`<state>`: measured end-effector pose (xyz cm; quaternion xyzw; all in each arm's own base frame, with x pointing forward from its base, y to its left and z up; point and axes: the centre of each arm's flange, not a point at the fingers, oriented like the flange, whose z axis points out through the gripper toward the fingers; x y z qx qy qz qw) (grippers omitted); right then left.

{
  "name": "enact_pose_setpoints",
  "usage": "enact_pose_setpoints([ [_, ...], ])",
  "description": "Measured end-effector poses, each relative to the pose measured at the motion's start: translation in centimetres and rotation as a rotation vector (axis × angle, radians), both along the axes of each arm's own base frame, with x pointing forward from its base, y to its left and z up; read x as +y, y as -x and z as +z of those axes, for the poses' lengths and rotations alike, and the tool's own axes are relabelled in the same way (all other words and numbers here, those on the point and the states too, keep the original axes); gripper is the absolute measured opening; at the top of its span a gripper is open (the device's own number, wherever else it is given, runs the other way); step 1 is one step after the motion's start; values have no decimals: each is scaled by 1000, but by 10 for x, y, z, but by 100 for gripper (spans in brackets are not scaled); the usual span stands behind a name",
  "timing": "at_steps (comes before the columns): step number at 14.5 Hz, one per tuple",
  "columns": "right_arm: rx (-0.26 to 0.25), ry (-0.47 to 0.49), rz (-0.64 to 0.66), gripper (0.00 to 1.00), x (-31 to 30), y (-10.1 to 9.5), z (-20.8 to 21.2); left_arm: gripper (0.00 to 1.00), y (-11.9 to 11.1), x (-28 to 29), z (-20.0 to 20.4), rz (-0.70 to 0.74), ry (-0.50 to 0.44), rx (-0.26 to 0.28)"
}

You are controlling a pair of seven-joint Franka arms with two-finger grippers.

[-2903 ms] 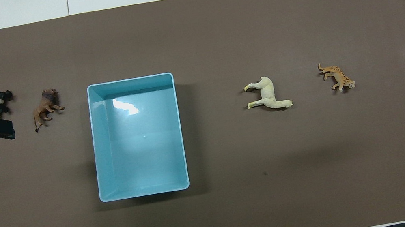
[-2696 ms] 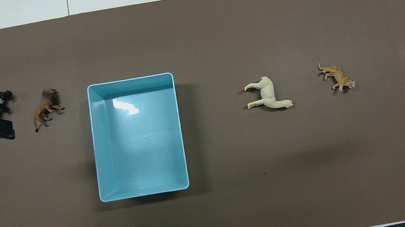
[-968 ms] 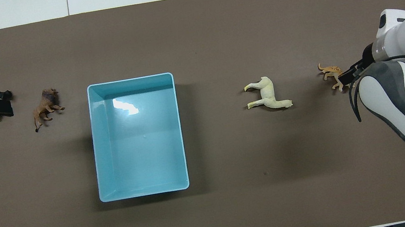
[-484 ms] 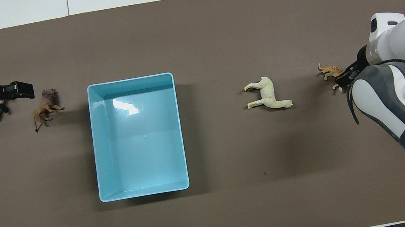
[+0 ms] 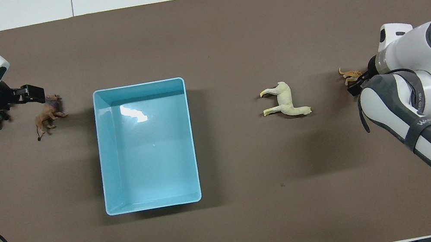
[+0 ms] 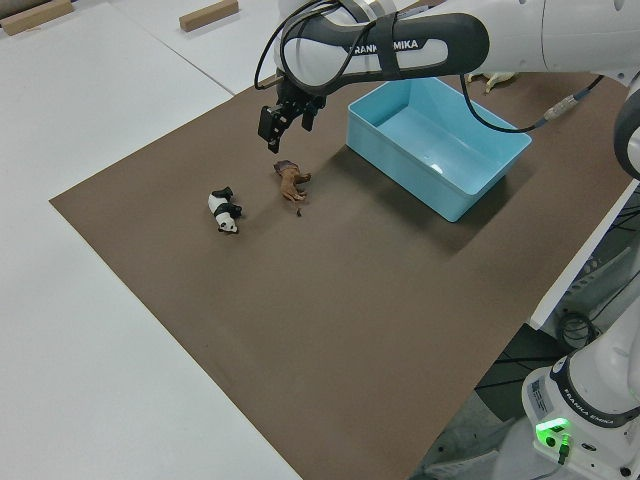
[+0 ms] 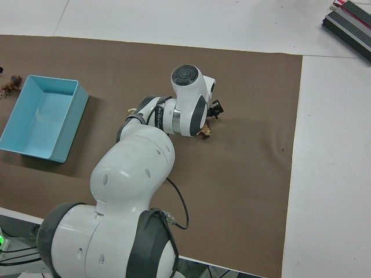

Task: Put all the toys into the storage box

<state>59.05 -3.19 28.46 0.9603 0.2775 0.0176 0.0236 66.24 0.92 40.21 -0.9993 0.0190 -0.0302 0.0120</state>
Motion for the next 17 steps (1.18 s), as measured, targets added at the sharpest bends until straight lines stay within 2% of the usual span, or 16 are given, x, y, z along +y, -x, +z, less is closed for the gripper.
enact_pose_setpoints([
  [4, 0, 0, -1, 98, -1, 0, 0, 100, -7, 0, -19, -1, 1, -17],
  [10, 3, -13, -101, 33, 9, 5, 3, 100, -23, 2, -69, -1, 4, -74],
  [15, -3, -13, -108, 33, 7, 4, 6, 100, -17, -2, -96, -8, 7, -63],
  [17, -32, -13, -112, 33, 4, -7, 24, 100, -9, -4, -113, -11, 9, -46],
])
